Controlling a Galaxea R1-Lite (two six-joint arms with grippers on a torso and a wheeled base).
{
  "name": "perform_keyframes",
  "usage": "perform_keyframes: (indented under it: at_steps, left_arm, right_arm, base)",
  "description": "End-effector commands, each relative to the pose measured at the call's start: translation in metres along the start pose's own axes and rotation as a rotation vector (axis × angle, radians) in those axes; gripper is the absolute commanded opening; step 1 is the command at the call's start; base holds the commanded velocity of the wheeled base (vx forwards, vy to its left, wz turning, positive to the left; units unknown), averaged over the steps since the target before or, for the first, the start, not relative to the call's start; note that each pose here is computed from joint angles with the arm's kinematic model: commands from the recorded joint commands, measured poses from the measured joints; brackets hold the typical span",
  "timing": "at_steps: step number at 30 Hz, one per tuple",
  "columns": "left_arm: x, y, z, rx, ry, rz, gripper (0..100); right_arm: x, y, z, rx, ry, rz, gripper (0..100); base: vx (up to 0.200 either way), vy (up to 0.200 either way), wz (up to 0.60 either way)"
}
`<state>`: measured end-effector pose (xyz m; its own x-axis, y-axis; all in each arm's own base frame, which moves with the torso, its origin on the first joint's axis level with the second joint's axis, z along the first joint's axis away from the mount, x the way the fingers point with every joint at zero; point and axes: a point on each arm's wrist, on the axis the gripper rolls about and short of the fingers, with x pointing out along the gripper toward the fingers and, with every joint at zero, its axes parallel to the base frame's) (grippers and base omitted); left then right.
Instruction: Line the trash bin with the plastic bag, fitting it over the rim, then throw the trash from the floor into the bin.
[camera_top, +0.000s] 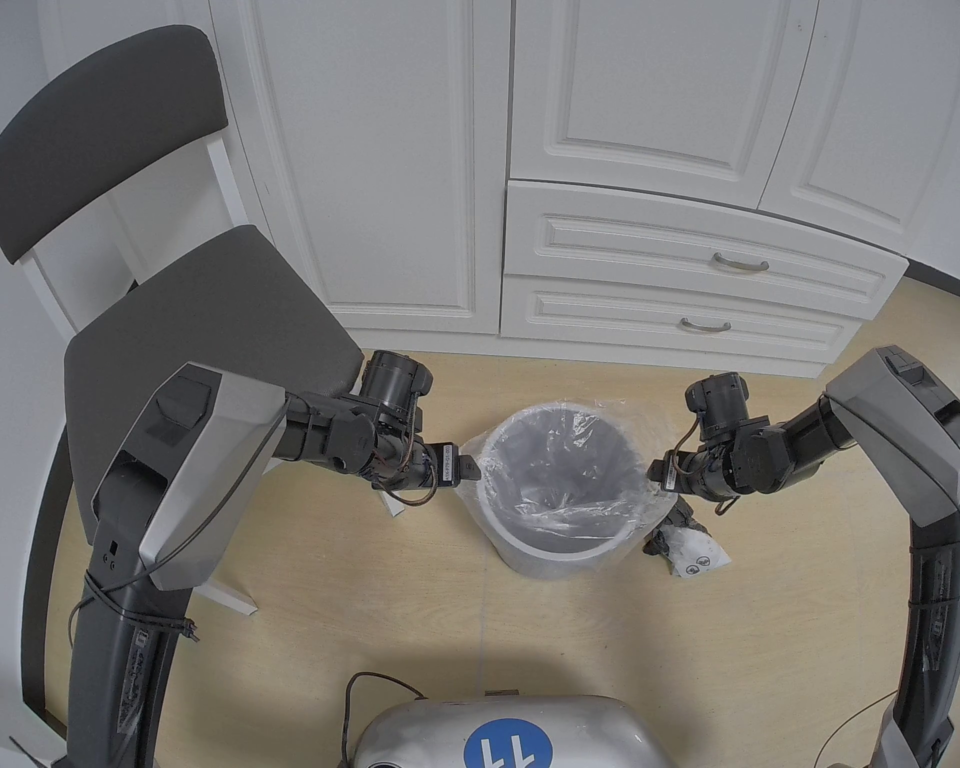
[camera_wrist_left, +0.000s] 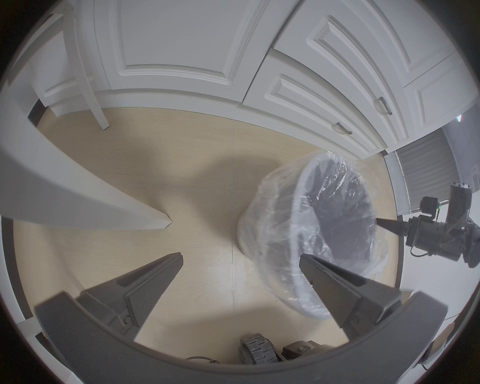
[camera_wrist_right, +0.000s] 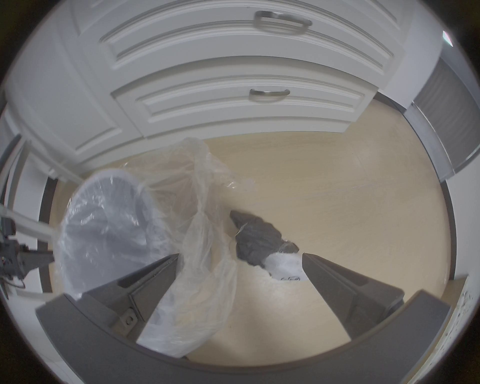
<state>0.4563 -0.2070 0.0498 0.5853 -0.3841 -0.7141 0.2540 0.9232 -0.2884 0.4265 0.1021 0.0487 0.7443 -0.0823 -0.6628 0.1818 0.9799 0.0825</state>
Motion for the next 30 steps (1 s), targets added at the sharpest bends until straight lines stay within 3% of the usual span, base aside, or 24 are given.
perform_keyframes:
  at_steps: [1, 8, 16, 22, 30]
  left_arm:
    - [0.000, -0.004, -0.003, 0.005, 0.009, -0.005, 100]
    - [0.000, -0.009, -0.003, 0.012, 0.009, -0.012, 100]
    - [-0.009, -0.033, -0.010, 0.048, -0.002, 0.026, 100]
    - [-0.011, -0.037, -0.011, 0.055, -0.002, 0.027, 100]
    - [-0.029, -0.052, -0.018, 0.081, 0.015, 0.014, 100]
  right_arm:
    - [-0.005, 0.007, -0.013, -0.045, 0.036, 0.009, 100]
    - [-0.008, 0.005, -0.021, -0.091, 0.058, 0.005, 100]
    - [-0.032, 0.017, -0.042, -0.205, 0.110, 0.059, 100]
    - [-0.036, 0.023, -0.056, -0.259, 0.143, 0.076, 100]
    - [-0.043, 0.053, -0.088, -0.333, 0.194, 0.142, 100]
  base:
    - [0.000, 0.000, 0.00]
    - [0.000, 0.000, 0.00]
    - [0.000, 0.000, 0.00]
    - [0.000, 0.000, 0.00]
    - [0.000, 0.000, 0.00]
